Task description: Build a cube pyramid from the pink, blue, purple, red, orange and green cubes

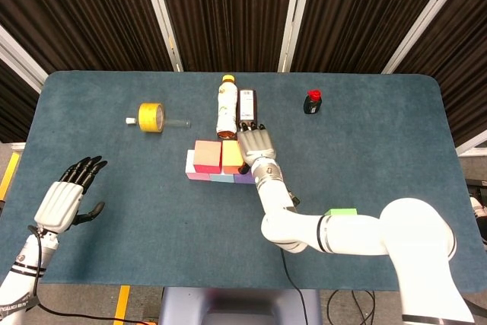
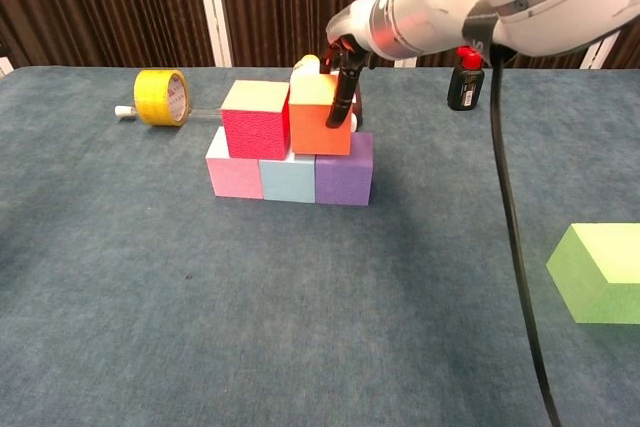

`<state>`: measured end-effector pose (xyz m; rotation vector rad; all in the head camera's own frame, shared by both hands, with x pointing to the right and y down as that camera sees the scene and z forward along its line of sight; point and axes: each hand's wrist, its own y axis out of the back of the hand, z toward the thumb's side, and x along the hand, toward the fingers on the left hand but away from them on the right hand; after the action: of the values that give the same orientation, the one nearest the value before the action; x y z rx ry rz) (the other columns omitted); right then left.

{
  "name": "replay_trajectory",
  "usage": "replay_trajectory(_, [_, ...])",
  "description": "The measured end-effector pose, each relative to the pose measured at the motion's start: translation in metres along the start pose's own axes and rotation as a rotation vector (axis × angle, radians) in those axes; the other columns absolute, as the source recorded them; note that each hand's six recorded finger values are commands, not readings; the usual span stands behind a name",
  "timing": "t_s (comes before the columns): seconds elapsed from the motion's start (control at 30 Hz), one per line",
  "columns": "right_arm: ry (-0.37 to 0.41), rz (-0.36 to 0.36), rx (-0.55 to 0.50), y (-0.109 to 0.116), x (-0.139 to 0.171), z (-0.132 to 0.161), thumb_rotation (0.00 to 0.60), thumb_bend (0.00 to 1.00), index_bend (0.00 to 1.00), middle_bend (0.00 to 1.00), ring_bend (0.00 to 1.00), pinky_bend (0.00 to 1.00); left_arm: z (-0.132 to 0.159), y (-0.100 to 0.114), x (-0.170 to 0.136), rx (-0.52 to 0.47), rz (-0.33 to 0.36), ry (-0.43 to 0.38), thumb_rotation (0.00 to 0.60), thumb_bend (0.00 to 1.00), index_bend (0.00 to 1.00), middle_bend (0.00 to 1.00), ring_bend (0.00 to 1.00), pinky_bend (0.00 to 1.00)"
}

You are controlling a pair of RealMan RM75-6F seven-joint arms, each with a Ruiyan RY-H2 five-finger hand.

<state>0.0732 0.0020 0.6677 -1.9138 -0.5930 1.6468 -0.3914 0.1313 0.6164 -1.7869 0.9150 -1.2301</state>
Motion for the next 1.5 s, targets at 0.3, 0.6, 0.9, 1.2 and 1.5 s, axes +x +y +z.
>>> replay_trajectory(0.3, [-0.001, 0.006, 0.001, -0.0040, -0.0016, 0.0028, 0.600, 0.32, 0.50, 0.17, 0.03, 0.20, -0.0019, -0.0019, -0.0005, -0.005, -0.004, 0.005, 0.600, 0.35, 0.09, 0.03, 0.01, 0.14])
replay_trajectory(0.6, [0.001, 0.007, -0.005, -0.0038, -0.0018, 0.0051, 0.600, 0.32, 0.50, 0.17, 0.03, 0.19, -0.0050, -0.0032, -0.0016, -0.010, -0.007, 0.013, 0.600, 0.35, 0.09, 0.03, 0.01, 0.14])
replay_trajectory(0.9, [-0.003, 0.006, -0.004, -0.0045, -0.0032, 0.0071, 0.600, 0.32, 0.50, 0.17, 0.03, 0.19, -0.0074, -0.0040, -0.0021, -0.013, -0.009, 0.017, 0.600, 0.35, 0.09, 0.03, 0.01, 0.14])
replay_trajectory(1.2, [-0.004, 0.002, -0.005, -0.0040, -0.0025, 0.0072, 0.600, 0.32, 0.50, 0.17, 0.03, 0.19, -0.0079, -0.0042, -0.0024, -0.015, -0.009, 0.018, 0.600, 0.35, 0.09, 0.03, 0.01, 0.14])
replay_trajectory(1.5, [-0.009, -0.004, -0.002, -0.0032, -0.0022, 0.0067, 0.600, 0.32, 0.50, 0.17, 0.03, 0.19, -0.0089, -0.0057, -0.0033, -0.018, -0.016, 0.020, 0.600, 0.35, 0.09, 0.03, 0.01, 0.14])
